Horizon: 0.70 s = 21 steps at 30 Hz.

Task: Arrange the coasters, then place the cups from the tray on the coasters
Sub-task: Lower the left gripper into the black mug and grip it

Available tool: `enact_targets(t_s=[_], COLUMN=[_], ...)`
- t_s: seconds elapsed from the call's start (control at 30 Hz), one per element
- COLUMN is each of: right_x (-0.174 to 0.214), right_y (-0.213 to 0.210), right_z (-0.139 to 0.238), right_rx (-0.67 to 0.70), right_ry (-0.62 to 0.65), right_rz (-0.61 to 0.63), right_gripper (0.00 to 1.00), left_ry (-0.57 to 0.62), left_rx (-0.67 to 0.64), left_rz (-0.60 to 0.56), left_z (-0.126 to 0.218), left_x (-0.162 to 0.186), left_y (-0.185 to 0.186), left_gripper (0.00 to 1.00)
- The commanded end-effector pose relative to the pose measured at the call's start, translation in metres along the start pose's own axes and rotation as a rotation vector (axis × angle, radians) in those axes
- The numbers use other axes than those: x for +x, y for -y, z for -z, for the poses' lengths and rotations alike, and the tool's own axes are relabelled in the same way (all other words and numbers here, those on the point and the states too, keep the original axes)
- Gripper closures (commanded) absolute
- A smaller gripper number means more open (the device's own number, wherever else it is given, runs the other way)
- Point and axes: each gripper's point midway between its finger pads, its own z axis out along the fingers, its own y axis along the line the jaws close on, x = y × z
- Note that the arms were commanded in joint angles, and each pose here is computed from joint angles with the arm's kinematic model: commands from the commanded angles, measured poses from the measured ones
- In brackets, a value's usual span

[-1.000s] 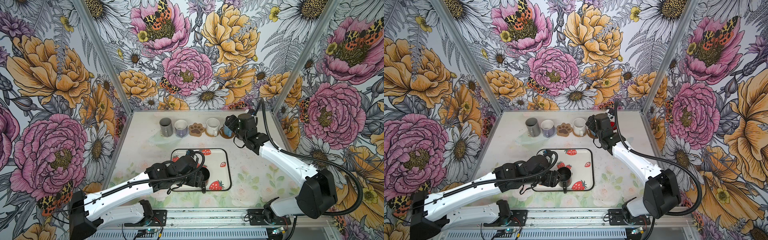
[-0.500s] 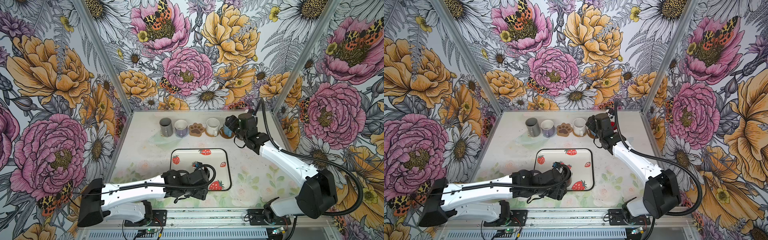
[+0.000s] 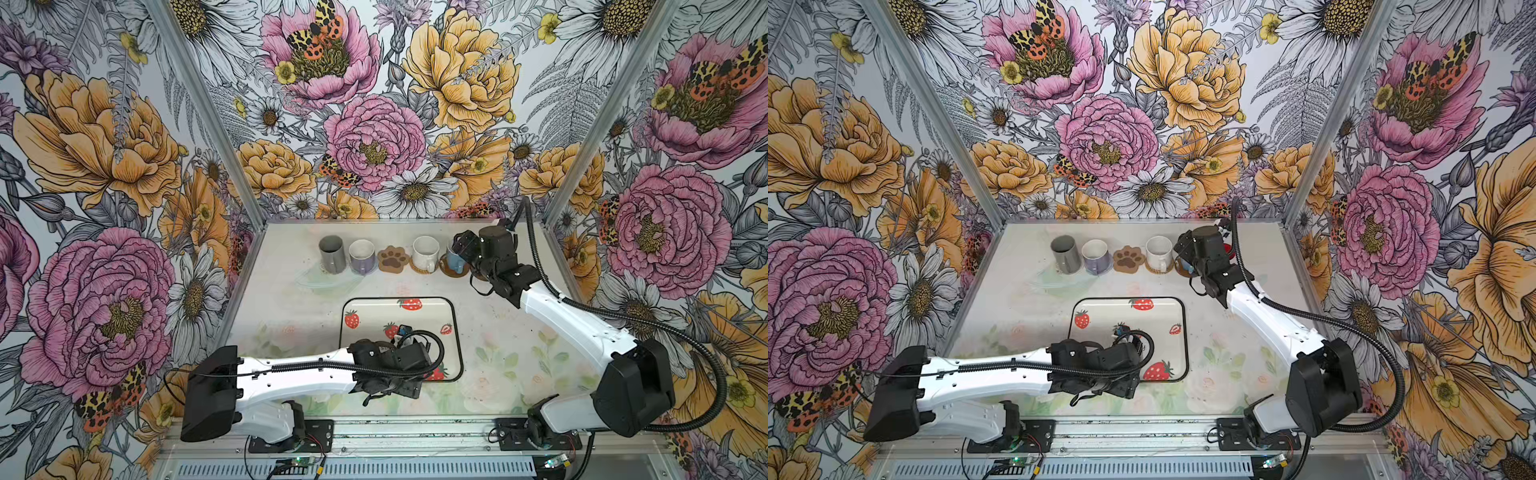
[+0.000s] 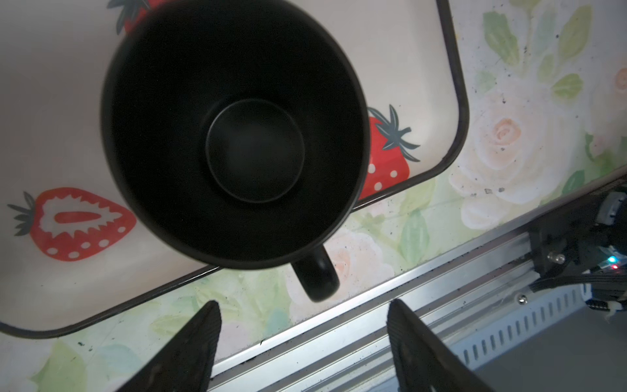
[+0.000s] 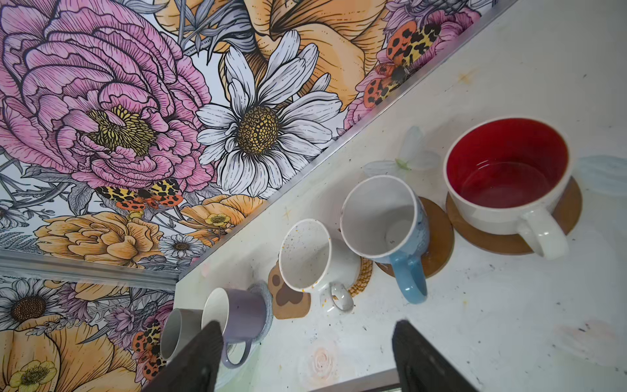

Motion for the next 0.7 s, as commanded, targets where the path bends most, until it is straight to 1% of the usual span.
enact_targets(t_s=[0.0,0.17,0.37,0.67], right_x=[-0.006,-0.006,-0.006,-0.004], right_y=[-0.003,-0.003,0.001,0.002], right_z=[0.001,0.000,-0.001,-0.006], right_rx=[-0.008,-0.012,-0.006,-0.007], right_ry=[0.006,-0.003,-0.004,-0.022], right_rz=[0.012,0.010,0.007,0.005], right_gripper=[0.19,0.19,0.19,0.19], left_ry=[0.048,0.050,0.049,0.052], left_rx=[-0.033,-0.067,-0.100,-0.114], left_rz=[0.024,0.038,0.047,0.047], left_z=[0.000,-0.008,-0.014,-0.018], left_x=[-0.014,-0.017,-0.019,-0.022], left_y=[-0.003,-0.010,-0.017,-0.020], left_gripper=[0.22,0.29,0.35,0.46])
